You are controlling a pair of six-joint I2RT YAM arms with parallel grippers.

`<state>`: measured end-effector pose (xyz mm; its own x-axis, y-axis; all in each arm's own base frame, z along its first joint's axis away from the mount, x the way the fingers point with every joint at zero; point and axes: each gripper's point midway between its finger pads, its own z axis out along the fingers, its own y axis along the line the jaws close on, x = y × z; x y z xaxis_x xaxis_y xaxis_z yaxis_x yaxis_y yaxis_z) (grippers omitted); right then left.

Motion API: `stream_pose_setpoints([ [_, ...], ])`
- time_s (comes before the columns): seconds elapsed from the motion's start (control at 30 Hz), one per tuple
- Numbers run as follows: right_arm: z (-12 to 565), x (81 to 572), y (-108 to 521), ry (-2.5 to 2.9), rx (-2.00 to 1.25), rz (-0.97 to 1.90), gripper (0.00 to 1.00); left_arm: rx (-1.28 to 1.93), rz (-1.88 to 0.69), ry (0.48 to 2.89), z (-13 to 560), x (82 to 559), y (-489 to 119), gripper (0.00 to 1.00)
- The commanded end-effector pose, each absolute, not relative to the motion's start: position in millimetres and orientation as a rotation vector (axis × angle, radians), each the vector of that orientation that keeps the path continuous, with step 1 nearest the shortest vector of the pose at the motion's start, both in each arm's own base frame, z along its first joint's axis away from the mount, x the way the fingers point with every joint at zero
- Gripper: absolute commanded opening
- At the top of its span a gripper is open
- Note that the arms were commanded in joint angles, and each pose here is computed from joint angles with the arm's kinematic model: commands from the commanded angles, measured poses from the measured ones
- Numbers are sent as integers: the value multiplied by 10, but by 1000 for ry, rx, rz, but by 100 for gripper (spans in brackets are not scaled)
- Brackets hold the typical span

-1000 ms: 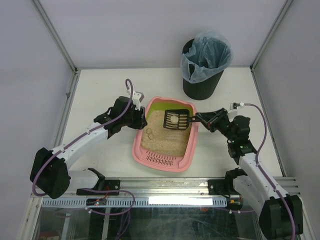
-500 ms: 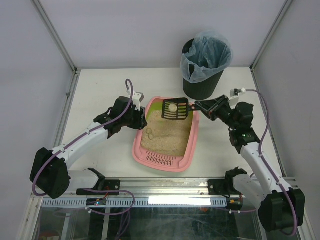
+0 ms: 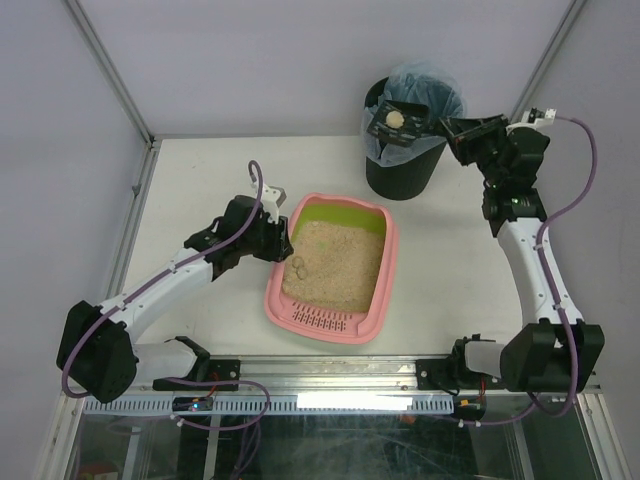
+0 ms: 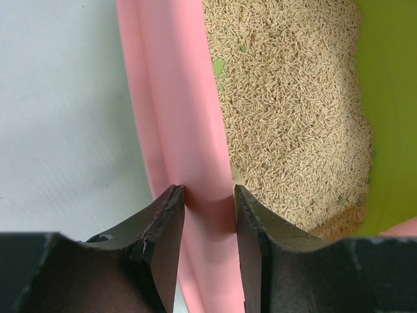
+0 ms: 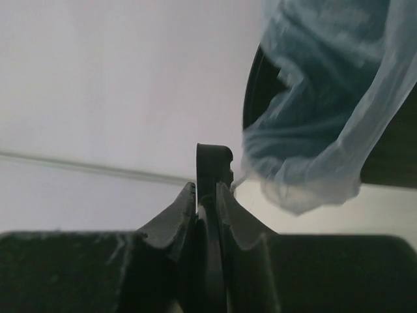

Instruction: Clean the litter box

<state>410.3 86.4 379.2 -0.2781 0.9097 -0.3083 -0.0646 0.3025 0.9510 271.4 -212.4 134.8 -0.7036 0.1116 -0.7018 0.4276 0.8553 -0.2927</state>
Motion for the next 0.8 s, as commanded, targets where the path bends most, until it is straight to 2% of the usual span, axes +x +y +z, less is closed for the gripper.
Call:
stream_pose_setpoints([
  [0.0,4303,4298,338,1349,752,826,0,400,-624,2324,1393,2594,-2110,36],
  [0.23,4496,4610,-13,1361,475,343,0,403,-631,2325,1390,2582,-2113,36],
  [0.43,4416,4878,160,1390,139,51,0,407,-636,2337,1355,2576,-2118,36],
  [0.63,4538,5011,363,1345,-110,-91,0,411,-639,2337,1356,2577,-2123,35],
  [0.77,4726,4906,458,1264,-181,-169,0,403,-631,2338,1354,2590,-2108,36],
])
